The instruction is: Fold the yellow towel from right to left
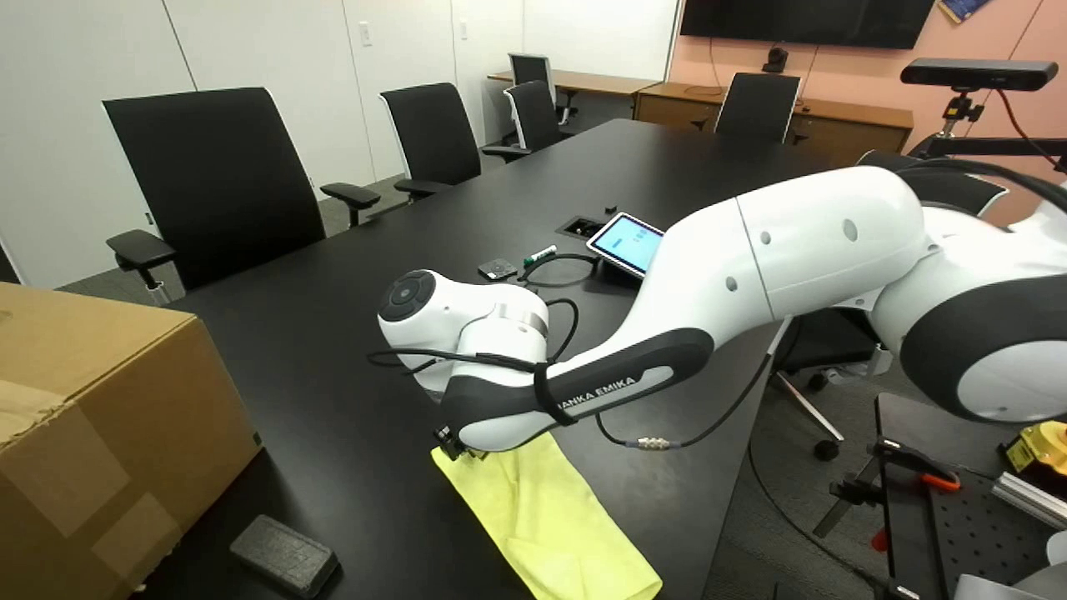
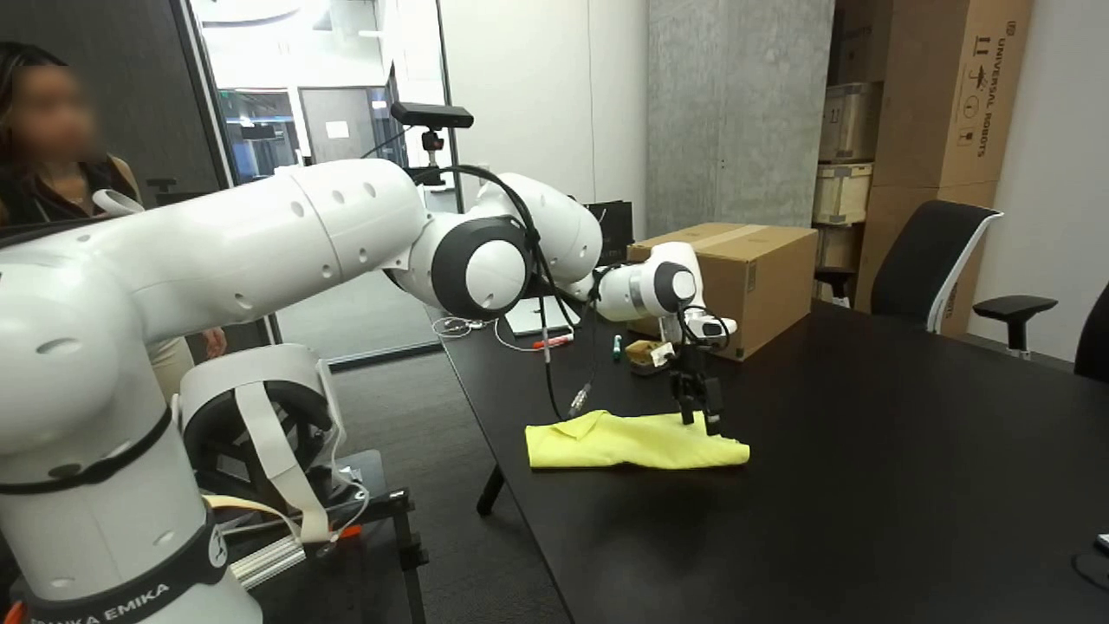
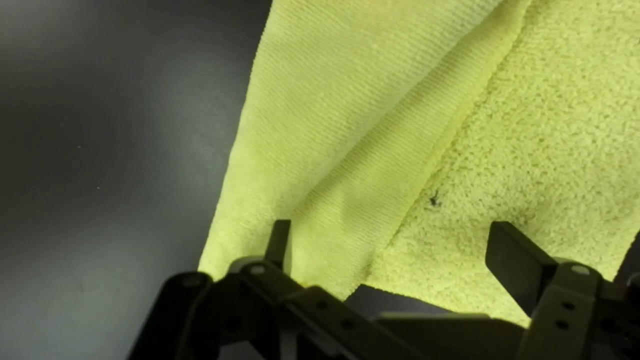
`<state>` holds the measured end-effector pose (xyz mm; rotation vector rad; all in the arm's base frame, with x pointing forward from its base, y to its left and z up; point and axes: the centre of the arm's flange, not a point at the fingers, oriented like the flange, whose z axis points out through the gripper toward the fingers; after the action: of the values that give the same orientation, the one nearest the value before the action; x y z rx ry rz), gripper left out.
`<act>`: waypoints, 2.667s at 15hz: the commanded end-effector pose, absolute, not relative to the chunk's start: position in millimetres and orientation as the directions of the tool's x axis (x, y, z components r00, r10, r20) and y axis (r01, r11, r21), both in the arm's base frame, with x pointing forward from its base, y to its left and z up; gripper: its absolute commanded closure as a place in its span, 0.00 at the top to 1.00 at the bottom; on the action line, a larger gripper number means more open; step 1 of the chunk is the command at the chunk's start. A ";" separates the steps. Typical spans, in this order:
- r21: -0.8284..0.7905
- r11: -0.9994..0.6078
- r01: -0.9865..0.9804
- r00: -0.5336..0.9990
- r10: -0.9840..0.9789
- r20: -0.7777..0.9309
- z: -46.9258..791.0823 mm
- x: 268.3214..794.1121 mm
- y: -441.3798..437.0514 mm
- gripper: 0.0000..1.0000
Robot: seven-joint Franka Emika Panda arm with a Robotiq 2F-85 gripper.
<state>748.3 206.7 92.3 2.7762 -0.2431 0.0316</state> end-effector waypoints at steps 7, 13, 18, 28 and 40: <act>0.332 -0.928 -0.171 0.985 -0.159 0.065 98.1 684.0 187.6 1.00; 0.345 -0.912 -0.221 0.974 -0.187 0.128 100.7 678.4 176.2 1.00; 0.355 -0.908 -0.223 0.969 -0.167 0.182 115.6 673.3 174.6 1.00; 0.356 -0.905 -0.234 0.971 -0.198 0.135 80.7 673.0 153.3 1.00; 0.362 -0.836 -0.411 0.905 -0.423 0.050 63.0 639.8 94.4 1.00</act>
<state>663.1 108.8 59.3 2.7191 -0.5198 0.0077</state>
